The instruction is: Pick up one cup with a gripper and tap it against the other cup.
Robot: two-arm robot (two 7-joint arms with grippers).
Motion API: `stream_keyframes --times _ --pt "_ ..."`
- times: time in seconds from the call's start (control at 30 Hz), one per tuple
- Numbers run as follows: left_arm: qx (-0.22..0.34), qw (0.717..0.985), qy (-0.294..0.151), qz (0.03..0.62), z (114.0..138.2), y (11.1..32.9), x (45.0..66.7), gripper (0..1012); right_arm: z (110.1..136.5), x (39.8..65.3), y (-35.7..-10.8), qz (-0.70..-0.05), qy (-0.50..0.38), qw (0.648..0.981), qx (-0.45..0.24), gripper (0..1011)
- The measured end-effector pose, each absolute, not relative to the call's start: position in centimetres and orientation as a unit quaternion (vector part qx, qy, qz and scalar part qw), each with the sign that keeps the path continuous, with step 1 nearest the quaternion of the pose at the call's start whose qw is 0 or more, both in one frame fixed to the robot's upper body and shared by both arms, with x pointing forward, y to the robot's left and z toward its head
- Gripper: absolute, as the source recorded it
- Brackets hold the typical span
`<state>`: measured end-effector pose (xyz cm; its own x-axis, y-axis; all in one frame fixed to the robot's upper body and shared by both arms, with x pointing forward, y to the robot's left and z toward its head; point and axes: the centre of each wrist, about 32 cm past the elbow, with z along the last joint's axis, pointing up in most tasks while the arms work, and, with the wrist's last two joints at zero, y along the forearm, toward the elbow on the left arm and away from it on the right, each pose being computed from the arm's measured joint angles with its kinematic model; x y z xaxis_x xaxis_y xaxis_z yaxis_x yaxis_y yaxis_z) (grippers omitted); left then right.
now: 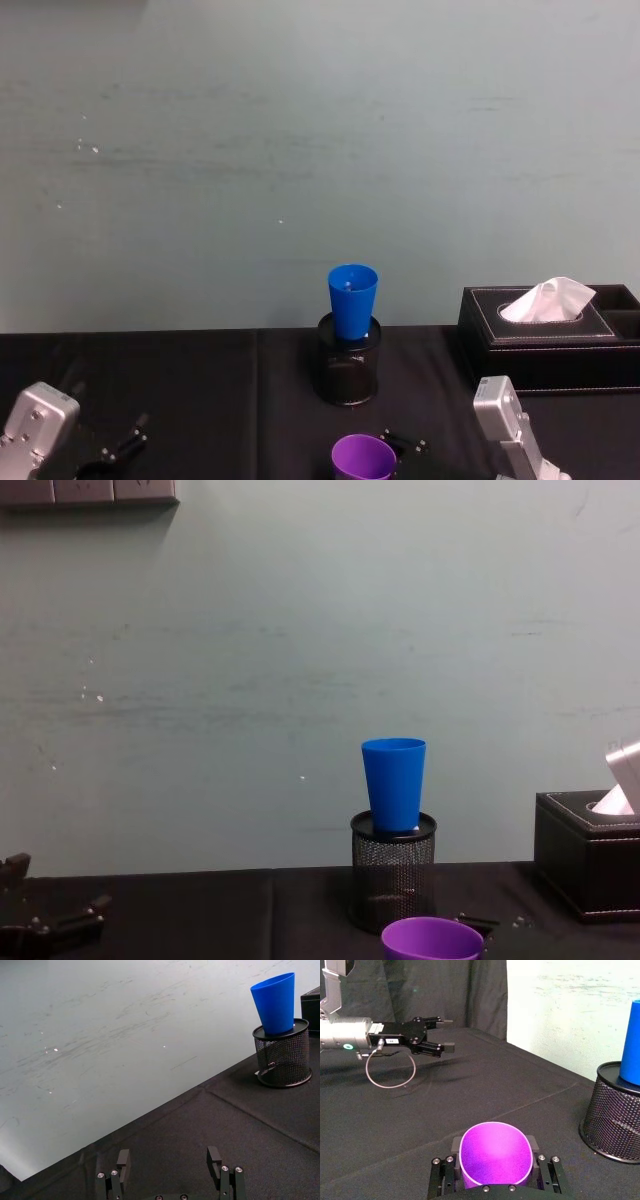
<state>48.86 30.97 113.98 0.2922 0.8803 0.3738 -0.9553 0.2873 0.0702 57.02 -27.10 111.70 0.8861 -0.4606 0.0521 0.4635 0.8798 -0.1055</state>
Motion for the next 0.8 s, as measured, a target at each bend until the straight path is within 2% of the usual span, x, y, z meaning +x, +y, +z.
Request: stream_keyframes --times 0.47,0.8 --pt "0.141 0.791 -0.132 0.580 114.0 31.0 48.9 1000 111.9 57.2 -27.1 -0.235 -0.015 0.970 -0.057 751" --pt "0.142 0.791 -0.132 0.580 114.0 31.0 48.9 1000 114.3 58.0 -27.2 -0.235 -0.025 0.970 -0.056 751"
